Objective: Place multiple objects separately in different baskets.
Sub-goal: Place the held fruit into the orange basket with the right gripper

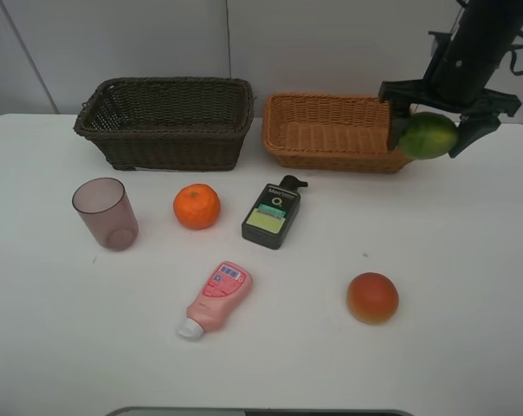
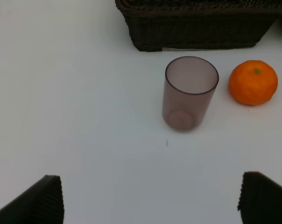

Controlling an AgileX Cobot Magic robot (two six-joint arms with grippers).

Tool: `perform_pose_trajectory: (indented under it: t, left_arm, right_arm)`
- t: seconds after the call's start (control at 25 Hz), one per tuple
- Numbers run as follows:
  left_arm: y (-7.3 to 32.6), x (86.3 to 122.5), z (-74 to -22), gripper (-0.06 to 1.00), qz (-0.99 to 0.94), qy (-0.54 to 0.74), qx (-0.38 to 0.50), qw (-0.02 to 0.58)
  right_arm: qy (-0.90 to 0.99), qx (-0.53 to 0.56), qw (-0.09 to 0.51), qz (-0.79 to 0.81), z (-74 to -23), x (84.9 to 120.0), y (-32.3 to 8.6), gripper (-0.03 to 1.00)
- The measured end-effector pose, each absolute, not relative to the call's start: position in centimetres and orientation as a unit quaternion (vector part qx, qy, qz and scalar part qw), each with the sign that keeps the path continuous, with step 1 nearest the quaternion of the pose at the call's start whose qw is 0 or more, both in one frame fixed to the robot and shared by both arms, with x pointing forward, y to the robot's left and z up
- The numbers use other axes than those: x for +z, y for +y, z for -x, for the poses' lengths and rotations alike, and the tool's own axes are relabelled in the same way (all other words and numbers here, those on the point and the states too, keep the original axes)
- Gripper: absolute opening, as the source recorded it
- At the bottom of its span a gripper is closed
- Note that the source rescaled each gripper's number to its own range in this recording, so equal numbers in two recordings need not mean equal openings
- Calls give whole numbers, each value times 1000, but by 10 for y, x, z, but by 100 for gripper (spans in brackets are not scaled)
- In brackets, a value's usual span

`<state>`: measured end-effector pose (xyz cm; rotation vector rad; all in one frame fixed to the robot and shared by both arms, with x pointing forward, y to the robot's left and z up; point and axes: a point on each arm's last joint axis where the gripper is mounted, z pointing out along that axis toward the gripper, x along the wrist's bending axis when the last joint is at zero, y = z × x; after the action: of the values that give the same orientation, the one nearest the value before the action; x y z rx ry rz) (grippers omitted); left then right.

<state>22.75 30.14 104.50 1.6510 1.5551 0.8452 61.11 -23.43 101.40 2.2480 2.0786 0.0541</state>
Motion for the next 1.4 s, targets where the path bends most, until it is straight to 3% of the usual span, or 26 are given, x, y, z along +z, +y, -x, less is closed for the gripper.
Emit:
perform_pose_trajectory:
  t: [0.6,1.4]
  left_arm:
    - [301,1045,-228,96,-638,601,327,353]
    - [301,1045,-228,96,-638,601,327,353]
  right_arm:
    - [697,84,92,-706,-706,1002,-200,66]
    - [705,107,132,-688,-741,923,-196,65]
